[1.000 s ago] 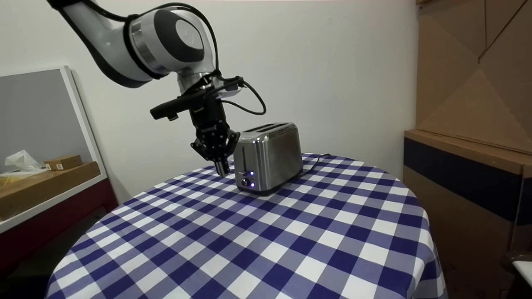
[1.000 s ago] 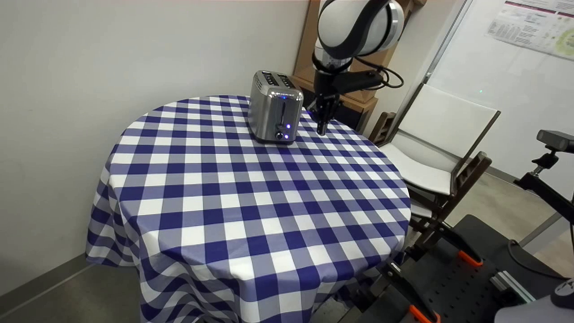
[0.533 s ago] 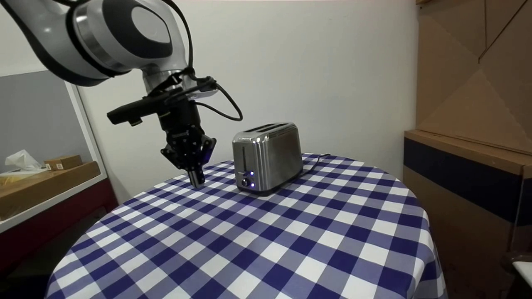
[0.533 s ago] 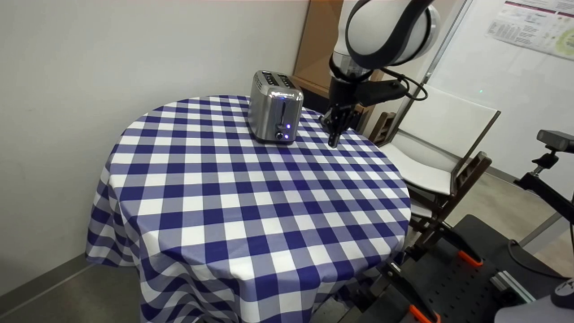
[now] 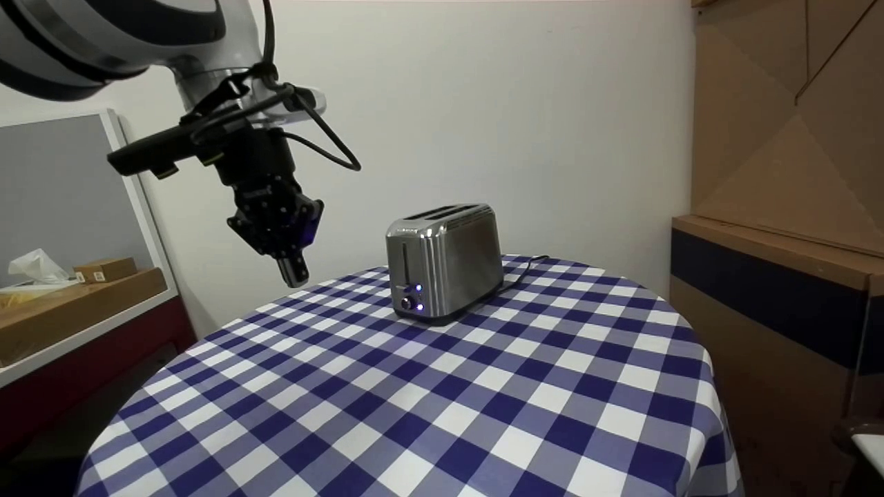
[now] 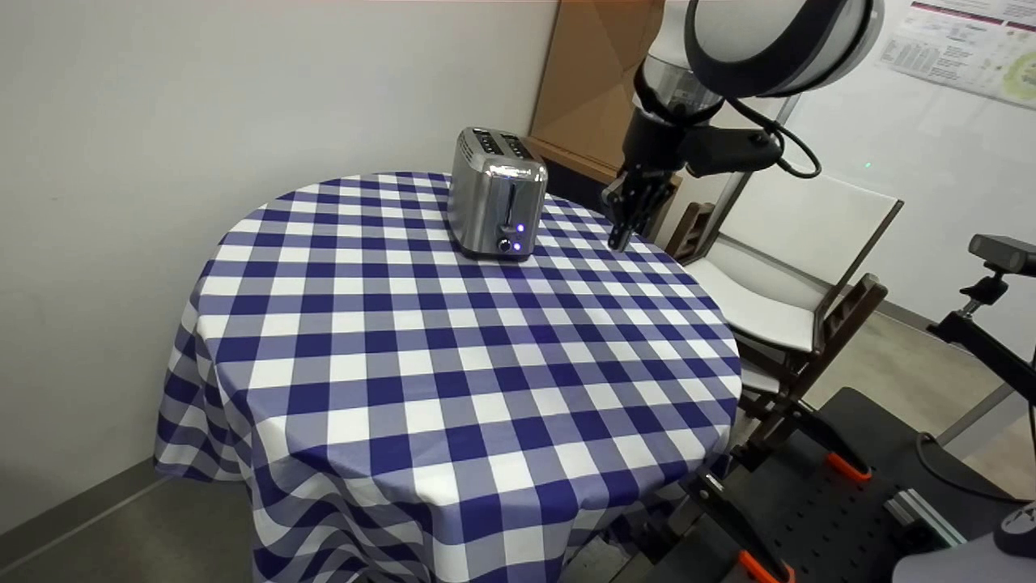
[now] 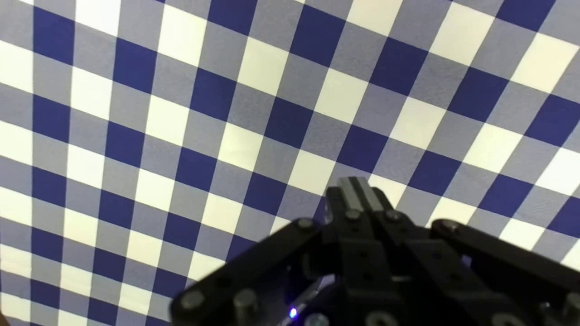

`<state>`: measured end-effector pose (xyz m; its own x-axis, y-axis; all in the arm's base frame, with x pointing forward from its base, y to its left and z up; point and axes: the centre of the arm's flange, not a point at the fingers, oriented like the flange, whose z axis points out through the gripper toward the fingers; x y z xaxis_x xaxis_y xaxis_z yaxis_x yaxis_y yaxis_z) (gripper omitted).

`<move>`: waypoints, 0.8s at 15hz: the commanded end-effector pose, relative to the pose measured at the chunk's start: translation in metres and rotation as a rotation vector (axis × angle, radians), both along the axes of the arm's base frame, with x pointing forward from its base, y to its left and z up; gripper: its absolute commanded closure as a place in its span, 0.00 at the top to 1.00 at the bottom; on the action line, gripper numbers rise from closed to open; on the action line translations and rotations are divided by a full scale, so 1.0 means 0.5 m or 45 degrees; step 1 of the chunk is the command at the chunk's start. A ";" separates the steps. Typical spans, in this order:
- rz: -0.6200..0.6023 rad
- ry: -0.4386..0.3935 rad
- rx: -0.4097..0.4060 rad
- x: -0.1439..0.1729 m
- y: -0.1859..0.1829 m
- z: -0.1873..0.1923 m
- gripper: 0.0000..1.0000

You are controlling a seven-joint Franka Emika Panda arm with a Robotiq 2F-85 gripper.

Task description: Push down the slider of the toaster.

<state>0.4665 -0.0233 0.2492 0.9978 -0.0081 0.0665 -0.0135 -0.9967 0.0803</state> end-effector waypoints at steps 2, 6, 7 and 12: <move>-0.123 0.010 0.044 -0.017 0.015 0.034 0.34; -0.088 0.006 0.027 -0.008 0.009 0.020 0.34; -0.090 0.006 0.027 -0.008 0.009 0.020 0.34; -0.091 0.007 0.028 -0.008 0.009 0.020 0.34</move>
<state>0.4627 -0.0191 0.2591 0.9949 -0.0804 0.0603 -0.0840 -0.9947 0.0589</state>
